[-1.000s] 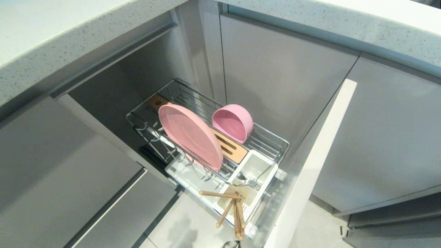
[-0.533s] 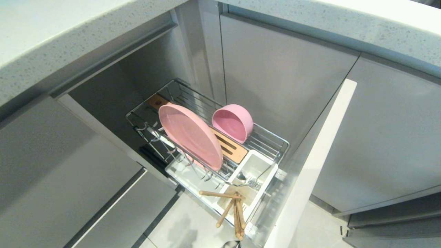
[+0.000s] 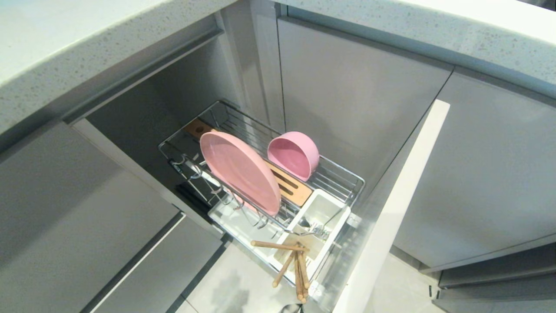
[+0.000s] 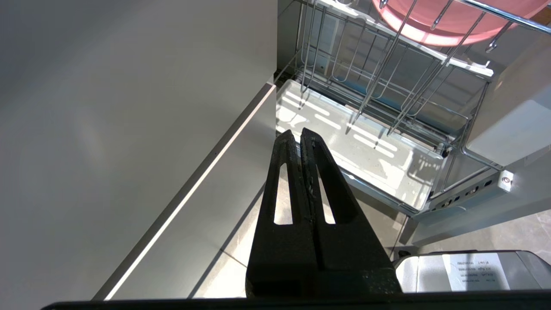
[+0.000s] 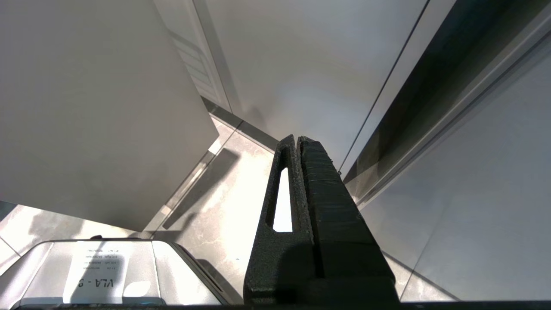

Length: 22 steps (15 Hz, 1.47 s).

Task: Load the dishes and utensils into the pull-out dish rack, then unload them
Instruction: Take the plate out of the cupboard

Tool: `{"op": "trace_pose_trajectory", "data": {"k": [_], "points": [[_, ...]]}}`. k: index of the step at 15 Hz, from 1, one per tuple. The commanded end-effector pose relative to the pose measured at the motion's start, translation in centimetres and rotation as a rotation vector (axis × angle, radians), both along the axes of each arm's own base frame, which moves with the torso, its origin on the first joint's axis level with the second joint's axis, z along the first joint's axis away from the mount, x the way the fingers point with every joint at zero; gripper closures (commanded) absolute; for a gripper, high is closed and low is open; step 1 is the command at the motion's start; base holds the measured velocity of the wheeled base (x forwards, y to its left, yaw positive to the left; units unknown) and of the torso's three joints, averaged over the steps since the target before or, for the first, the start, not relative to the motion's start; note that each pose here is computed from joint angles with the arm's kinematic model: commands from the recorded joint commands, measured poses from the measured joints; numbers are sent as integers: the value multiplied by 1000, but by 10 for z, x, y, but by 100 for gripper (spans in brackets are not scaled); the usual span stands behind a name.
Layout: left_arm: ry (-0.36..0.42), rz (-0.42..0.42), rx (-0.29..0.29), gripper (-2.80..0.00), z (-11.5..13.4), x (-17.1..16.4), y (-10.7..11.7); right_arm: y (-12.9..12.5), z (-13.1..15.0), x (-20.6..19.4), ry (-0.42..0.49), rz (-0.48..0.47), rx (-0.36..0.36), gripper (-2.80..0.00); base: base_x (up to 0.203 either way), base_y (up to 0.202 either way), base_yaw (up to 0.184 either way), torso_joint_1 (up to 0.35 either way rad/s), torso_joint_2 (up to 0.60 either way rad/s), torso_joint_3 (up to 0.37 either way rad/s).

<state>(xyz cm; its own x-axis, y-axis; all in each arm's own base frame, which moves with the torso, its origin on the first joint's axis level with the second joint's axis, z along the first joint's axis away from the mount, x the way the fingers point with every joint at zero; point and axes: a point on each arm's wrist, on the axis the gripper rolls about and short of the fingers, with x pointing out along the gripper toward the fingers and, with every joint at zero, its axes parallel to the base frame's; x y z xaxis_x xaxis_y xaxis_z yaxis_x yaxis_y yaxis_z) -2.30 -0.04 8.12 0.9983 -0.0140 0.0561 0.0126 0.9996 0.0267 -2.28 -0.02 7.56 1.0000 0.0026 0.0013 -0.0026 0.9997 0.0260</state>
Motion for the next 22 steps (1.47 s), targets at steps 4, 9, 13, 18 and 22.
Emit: {"op": "trace_pose_trajectory", "data": {"k": [4, 9, 13, 18, 22], "points": [[27, 0, 0, 0, -7, 2, 0, 0, 0, 0, 1, 1, 0, 0, 0, 0, 0, 0, 0, 0], [27, 0, 0, 0, -7, 2, 0, 0, 0, 0, 0, 1, 0, 0, 0, 0, 0, 0, 0, 0], [27, 0, 0, 0, -7, 2, 0, 0, 0, 0, 1, 1, 0, 0, 0, 0, 0, 0, 0, 0], [29, -23, 18, 0, -7, 2, 0, 0, 0, 0, 1, 1, 0, 0, 0, 0, 0, 0, 0, 0], [-136, -25, 21, 0, 44, -16, 0, 0, 0, 0, 1, 1, 0, 0, 0, 0, 0, 0, 0, 0]]}}
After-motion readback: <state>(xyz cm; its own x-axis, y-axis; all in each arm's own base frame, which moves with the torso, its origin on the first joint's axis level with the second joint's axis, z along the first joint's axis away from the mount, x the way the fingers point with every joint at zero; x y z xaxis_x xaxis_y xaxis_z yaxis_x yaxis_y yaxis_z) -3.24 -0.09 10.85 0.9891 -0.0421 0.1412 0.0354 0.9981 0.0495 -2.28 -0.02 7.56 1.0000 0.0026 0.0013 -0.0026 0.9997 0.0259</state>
